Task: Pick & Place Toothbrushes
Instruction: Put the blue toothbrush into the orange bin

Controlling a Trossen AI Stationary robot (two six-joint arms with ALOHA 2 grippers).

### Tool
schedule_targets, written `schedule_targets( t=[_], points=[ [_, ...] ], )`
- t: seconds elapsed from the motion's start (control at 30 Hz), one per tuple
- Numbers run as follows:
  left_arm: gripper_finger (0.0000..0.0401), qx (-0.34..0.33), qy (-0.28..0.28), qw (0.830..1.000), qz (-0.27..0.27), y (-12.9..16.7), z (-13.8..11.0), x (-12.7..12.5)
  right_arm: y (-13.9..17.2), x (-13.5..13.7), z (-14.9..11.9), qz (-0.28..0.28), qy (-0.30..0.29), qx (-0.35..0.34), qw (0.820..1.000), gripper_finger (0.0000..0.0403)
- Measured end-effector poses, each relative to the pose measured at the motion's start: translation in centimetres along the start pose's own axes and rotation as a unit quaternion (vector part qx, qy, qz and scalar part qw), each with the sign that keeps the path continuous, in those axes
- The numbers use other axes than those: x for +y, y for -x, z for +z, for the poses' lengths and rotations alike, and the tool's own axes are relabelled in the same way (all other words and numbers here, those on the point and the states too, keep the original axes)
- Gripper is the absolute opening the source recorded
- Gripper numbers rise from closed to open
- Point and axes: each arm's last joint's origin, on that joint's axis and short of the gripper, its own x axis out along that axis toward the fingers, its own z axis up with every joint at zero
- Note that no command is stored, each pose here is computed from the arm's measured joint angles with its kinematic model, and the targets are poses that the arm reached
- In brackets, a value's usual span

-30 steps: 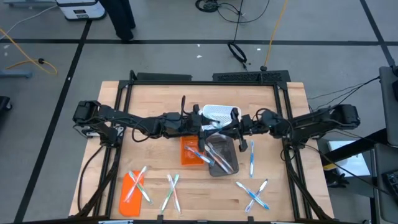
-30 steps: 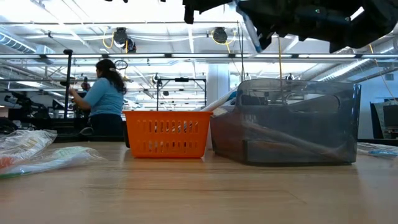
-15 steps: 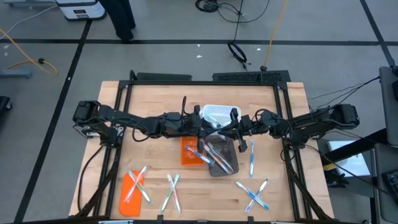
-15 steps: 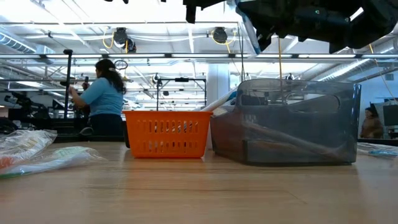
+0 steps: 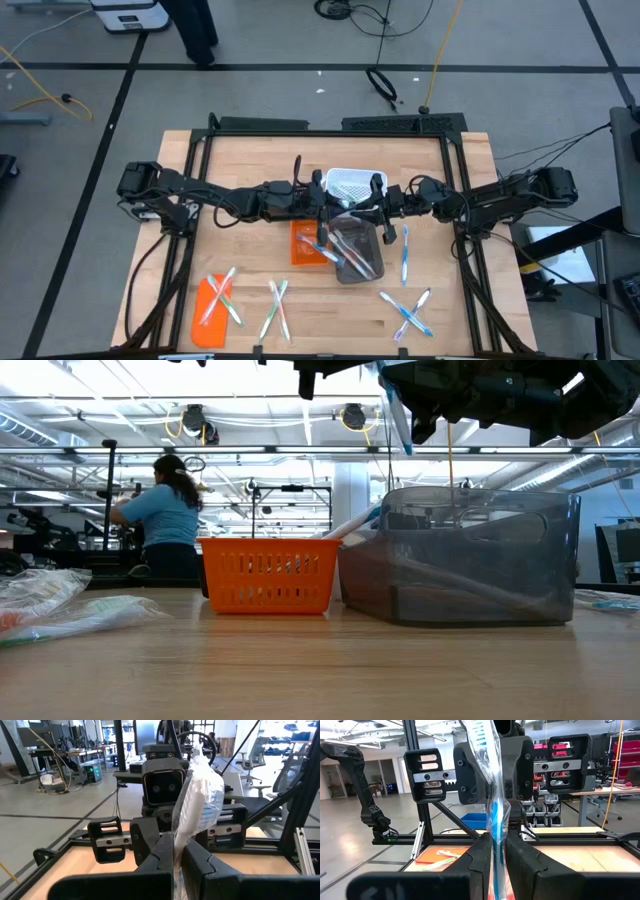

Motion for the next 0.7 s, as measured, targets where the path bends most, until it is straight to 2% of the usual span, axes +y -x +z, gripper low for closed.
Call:
schedule_targets(
  t=[0.17,0.37,0.53,0.7],
  points=[
    [0.0003,0.013,-0.001,1.000,0.006,0.0,-0.3,0.0,0.0,0.0,-0.1,0.000,-0.003,0.006,1.000,0.0053],
    [0.0002,0.045,-0.003,0.999,0.021,0.6,-0.2,0.2,0.0,-0.1,-0.7,-0.003,-0.009,0.034,0.999,0.0096],
    [0.0002,0.104,-0.003,0.993,0.050,2.4,0.5,0.6,0.1,0.0,-0.6,-0.002,-0.012,0.035,0.999,0.0133],
    [0.0002,0.166,0.008,0.985,0.054,4.0,0.4,0.7,0.2,0.0,-0.3,-0.002,-0.008,0.032,0.999,0.0150]
  ],
)
